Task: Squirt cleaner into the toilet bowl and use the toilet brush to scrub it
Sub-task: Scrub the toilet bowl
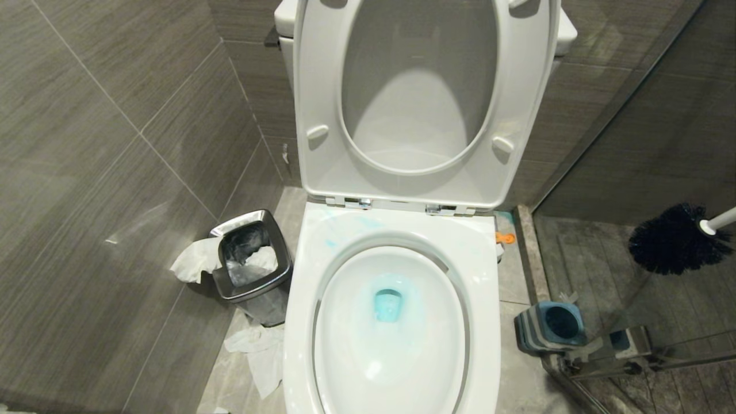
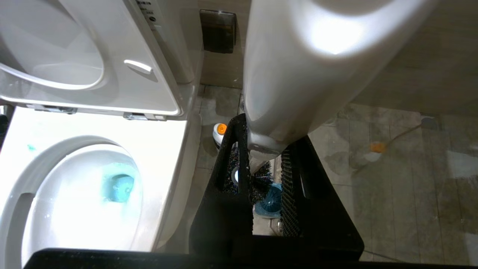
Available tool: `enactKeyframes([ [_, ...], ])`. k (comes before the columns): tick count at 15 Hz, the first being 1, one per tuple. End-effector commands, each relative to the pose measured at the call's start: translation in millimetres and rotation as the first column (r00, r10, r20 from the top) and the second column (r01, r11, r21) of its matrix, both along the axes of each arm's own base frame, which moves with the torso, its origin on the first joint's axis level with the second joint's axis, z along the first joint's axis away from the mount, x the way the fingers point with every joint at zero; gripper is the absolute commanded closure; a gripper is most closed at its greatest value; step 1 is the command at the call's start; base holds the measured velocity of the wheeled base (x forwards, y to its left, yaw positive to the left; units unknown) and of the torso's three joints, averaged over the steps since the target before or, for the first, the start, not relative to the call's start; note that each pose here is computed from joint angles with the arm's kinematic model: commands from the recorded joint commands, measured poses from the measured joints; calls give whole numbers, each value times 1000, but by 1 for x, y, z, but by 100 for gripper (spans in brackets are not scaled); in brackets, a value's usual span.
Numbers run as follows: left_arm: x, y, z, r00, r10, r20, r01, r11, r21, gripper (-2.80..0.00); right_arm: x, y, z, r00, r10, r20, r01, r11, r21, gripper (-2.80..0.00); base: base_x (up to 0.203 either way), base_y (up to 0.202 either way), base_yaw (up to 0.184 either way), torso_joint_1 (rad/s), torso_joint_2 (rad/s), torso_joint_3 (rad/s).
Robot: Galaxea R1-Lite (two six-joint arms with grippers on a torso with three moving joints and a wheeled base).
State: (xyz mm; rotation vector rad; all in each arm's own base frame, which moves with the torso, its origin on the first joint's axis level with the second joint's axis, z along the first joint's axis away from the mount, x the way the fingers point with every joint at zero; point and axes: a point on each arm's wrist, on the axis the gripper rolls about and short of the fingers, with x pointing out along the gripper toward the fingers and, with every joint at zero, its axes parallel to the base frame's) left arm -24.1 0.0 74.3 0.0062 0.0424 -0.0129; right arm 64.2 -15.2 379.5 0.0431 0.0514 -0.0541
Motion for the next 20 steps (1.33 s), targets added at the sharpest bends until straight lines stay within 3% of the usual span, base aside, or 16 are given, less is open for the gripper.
enactKeyframes([
  [1,0,0,0,1000,0,0,0,1000,0,0,9,-3,-2,1000,4,-25,-4,1000,9,0,0,0,0,6,5,201],
  [5,0,0,0,1000,0,0,0,1000,0,0,22,-7,-4,999,8,-53,-7,1000,26,0,0,0,0,-1,0,203],
  [14,0,0,0,1000,0,0,0,1000,0,0,65,0,-9,984,124,-129,-118,992,54,0,0,0,0,2,2,131],
  [17,0,0,0,1000,0,0,0,1000,0,0,90,33,-11,971,176,-164,-174,984,26,0,0,0,0,0,0,0],
  [20,0,0,0,1000,0,1,0,1000,0,0,126,99,-18,967,195,-166,-199,980,-7,0,0,0,0,0,0,0],
])
